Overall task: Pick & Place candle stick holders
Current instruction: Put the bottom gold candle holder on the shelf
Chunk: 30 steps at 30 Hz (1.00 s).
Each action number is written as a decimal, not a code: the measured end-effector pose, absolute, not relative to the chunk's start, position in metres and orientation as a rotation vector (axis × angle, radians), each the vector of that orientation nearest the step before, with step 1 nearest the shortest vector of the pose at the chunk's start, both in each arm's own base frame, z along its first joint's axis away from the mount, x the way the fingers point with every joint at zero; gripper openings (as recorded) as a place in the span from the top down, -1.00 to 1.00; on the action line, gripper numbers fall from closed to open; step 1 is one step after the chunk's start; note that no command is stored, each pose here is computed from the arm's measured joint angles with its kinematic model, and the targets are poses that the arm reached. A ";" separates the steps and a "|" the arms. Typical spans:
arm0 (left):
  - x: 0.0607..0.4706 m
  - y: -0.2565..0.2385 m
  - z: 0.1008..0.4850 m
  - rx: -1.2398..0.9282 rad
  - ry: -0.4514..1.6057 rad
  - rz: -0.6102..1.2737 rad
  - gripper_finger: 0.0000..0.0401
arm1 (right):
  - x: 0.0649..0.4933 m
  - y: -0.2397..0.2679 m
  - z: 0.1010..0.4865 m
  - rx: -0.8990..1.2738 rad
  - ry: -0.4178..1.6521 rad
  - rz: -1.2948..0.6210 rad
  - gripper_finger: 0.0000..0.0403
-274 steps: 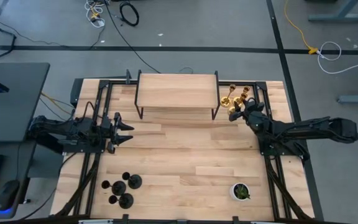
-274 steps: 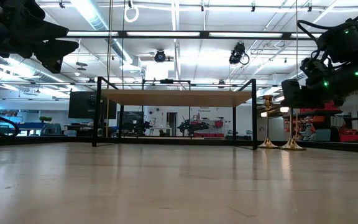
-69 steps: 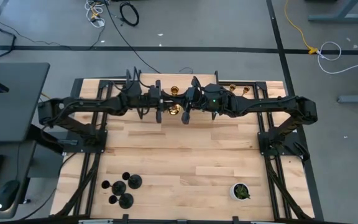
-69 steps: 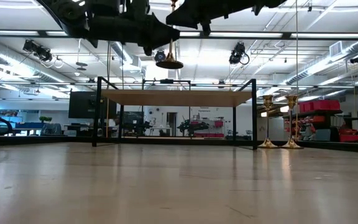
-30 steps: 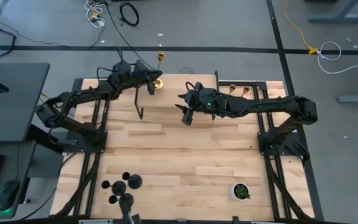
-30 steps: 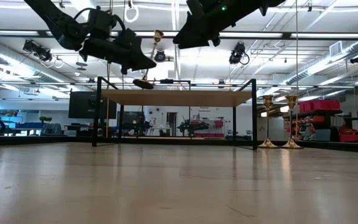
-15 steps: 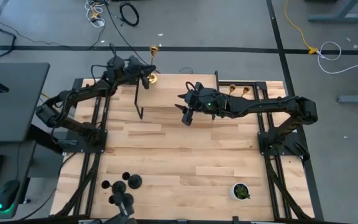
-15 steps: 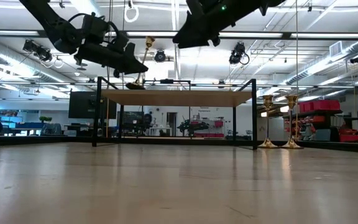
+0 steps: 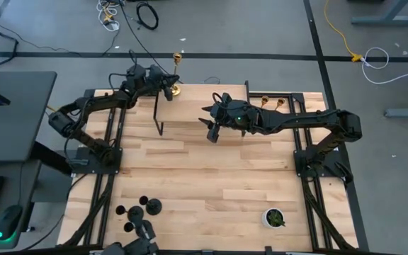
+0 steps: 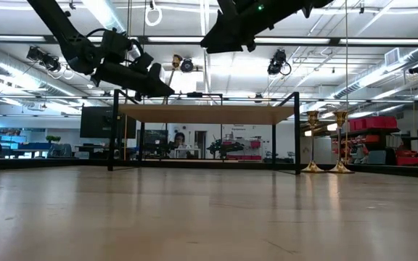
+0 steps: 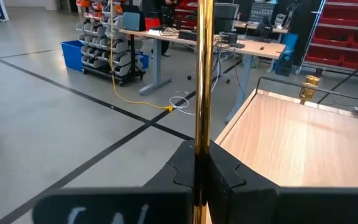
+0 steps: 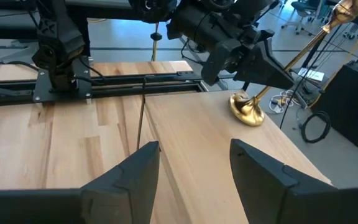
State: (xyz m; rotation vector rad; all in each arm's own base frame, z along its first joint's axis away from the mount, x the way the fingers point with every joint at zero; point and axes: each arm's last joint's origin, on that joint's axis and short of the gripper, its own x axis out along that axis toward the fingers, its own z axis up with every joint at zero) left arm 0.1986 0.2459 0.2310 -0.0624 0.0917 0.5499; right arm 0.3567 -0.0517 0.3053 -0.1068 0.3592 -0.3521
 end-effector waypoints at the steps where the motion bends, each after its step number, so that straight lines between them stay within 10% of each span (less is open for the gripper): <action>1: 0.199 0.246 0.231 -0.061 0.092 0.548 0.94 | 0.357 -0.052 0.305 -0.106 0.359 -0.350 0.02; 30: 0.194 0.244 0.228 -0.158 0.128 0.468 0.74 | 0.356 -0.052 0.304 -0.099 0.370 -0.351 0.02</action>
